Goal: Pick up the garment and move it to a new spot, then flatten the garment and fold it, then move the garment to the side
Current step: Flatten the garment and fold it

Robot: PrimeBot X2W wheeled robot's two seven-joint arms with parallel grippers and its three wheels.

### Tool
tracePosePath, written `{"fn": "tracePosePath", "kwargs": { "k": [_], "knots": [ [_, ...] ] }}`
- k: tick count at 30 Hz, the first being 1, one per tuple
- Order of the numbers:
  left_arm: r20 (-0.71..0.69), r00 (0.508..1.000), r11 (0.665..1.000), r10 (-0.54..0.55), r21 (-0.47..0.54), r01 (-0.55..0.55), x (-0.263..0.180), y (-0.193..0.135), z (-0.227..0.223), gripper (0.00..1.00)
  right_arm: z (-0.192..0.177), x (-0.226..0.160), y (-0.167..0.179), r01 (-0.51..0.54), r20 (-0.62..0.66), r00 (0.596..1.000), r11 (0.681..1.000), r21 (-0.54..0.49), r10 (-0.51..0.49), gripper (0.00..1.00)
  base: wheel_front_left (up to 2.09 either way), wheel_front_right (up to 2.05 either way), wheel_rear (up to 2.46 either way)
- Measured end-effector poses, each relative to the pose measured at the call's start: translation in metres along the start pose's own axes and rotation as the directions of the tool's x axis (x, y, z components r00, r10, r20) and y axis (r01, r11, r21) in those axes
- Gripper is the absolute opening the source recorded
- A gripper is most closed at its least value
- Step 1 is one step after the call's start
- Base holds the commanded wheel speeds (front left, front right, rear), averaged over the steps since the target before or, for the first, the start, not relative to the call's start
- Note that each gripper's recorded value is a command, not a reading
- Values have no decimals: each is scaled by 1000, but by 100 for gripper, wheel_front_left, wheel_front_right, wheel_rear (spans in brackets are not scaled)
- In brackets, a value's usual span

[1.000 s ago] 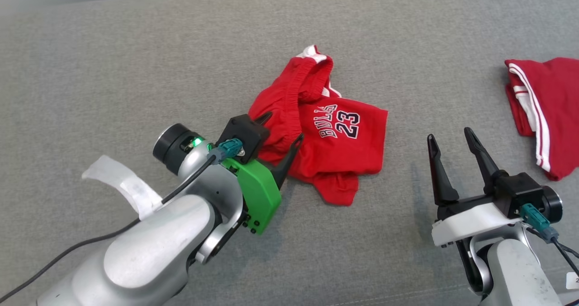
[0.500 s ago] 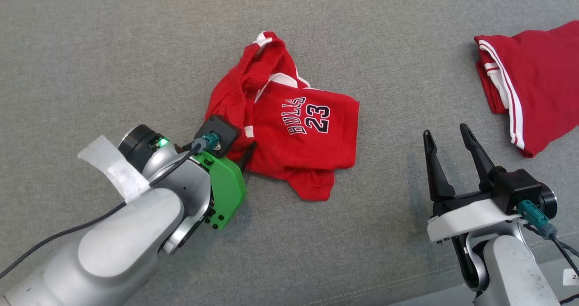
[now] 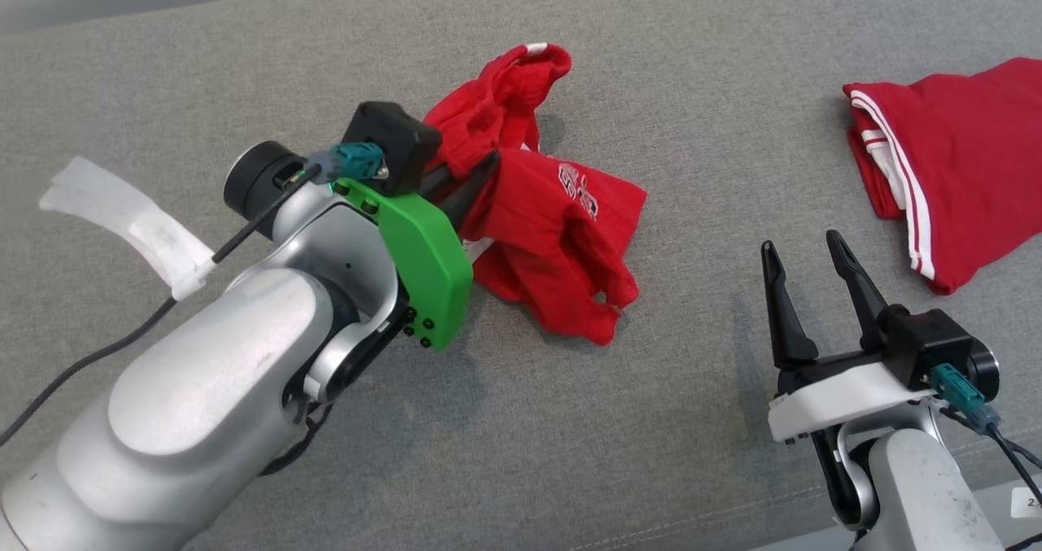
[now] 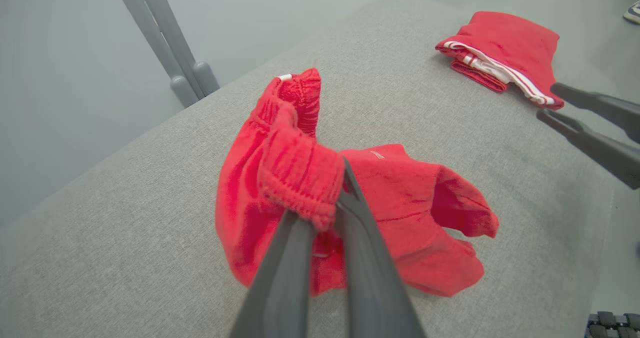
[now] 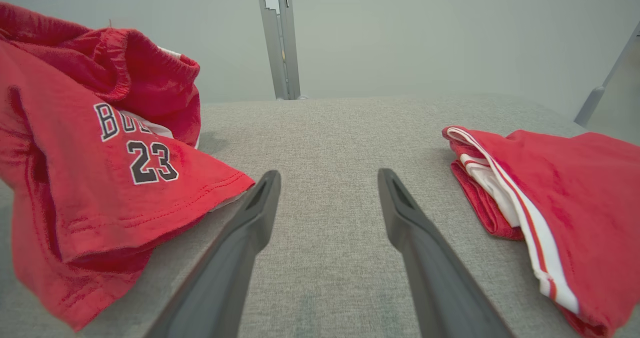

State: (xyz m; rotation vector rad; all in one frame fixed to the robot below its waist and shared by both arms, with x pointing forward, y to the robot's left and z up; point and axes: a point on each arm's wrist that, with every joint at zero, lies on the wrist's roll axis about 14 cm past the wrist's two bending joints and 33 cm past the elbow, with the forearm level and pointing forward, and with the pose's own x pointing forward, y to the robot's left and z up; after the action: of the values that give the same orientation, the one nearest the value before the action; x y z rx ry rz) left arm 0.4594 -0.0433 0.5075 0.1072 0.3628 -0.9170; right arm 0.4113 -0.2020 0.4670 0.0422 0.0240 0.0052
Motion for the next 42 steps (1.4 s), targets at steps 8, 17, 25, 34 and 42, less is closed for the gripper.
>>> {"fn": "tracePosePath", "kwargs": {
  "k": [8, 17, 25, 34, 42],
  "knots": [
    [217, 962, 973, -165, -122, 194, -14, -75, 75, 0, 10, -7, 0, 2, 25, 1000, 1000, 13, -3, 100, 0, 0, 0],
    [213, 970, 951, -119, -254, 173, 3, -85, 58, 0, 7, -7, -4, 15, 16, 1000, 1000, 12, -15, 100, 0, 0, 0],
    [-60, 997, 926, 41, -374, -60, 24, -24, -61, 27, -14, 5, -4, 11, -36, 999, 1000, 6, -11, 100, 0, 0, 0],
    [-74, 987, 963, 144, -217, -157, 8, 14, -68, 100, -19, 11, 6, -18, -47, 999, 1000, 2, 18, 100, 0, 0, 0],
    [28, 979, 976, 200, -95, -197, -7, 34, -20, 100, -13, 12, 17, -50, -30, 998, 999, -4, 50, 100, 0, 0, 0]
  ]
}}
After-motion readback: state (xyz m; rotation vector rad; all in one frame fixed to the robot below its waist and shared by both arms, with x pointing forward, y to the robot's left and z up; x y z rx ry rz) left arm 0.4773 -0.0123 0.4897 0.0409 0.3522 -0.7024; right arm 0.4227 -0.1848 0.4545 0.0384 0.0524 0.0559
